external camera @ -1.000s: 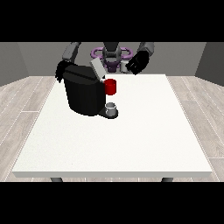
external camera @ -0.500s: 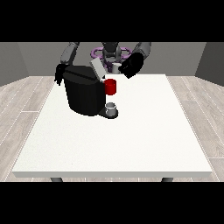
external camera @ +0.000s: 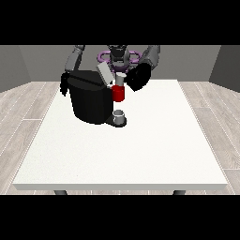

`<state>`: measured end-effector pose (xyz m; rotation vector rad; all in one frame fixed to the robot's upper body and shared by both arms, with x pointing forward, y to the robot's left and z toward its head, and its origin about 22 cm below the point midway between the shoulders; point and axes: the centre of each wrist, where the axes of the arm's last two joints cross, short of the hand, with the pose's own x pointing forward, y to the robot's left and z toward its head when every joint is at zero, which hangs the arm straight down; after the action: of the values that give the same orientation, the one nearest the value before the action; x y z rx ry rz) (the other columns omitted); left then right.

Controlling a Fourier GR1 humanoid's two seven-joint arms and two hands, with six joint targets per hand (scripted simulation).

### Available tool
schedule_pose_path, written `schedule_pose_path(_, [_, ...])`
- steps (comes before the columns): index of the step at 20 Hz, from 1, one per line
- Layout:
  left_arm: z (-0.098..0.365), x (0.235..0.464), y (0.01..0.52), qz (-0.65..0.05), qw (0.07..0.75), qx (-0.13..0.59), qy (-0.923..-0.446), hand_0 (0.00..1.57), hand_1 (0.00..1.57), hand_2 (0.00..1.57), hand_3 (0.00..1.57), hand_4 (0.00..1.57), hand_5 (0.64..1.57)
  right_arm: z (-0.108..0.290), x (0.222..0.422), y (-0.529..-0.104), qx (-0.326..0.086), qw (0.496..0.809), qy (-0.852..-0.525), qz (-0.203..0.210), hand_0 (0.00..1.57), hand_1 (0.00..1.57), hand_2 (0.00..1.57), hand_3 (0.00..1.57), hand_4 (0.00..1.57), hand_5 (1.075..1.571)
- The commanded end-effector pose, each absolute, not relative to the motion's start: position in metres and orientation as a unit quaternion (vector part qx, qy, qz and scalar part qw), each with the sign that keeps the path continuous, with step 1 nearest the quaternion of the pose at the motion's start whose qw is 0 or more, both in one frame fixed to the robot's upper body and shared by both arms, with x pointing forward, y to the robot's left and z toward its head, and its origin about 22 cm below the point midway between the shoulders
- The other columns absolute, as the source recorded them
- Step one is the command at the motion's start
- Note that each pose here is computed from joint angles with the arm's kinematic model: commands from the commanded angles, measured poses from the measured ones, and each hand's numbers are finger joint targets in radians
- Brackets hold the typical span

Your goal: Insert the coffee pod into the coffee machine and close the lid

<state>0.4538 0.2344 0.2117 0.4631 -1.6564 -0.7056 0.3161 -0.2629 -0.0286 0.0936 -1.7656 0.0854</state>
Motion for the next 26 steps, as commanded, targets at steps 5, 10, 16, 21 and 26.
schedule_pose_path(5, [0.250, 0.456, 0.242, -0.303, 0.575, 0.186, -0.737, 1.45, 1.45, 1.48, 1.39, 0.61, 1.571, -0.019, 0.335, -0.266, 0.028, 0.614, -0.789, 0.023, 0.00, 0.00, 0.00, 0.00, 0.27, 1.571])
schedule_pose_path(10, [0.219, 0.456, 0.246, -0.315, 0.584, 0.220, -0.715, 1.40, 1.40, 1.46, 1.35, 0.66, 1.571, -0.037, 0.320, -0.264, 0.035, 0.637, -0.769, 0.029, 0.00, 0.00, 0.00, 0.00, 0.23, 1.571])
schedule_pose_path(16, [0.244, 0.458, 0.254, -0.304, 0.579, 0.224, -0.722, 1.42, 1.42, 1.46, 1.35, 0.66, 1.571, 0.000, 0.348, -0.283, 0.026, 0.628, -0.776, 0.041, 0.00, 0.00, 0.00, 0.00, 0.26, 1.571])
schedule_pose_path(21, [0.228, 0.457, 0.267, -0.290, 0.576, 0.241, -0.725, 1.39, 1.39, 1.43, 1.39, 0.59, 1.571, -0.002, 0.346, -0.270, 0.059, 0.618, -0.782, 0.048, 0.00, 0.00, 0.00, 0.00, 0.29, 1.571])
schedule_pose_path(26, [0.262, 0.461, 0.228, -0.294, 0.565, 0.239, -0.733, 1.37, 1.37, 1.38, 1.26, 0.55, 1.571, -0.005, 0.357, -0.263, 0.054, 0.617, -0.784, 0.038, 0.00, 0.00, 0.00, 0.00, 0.35, 1.571])
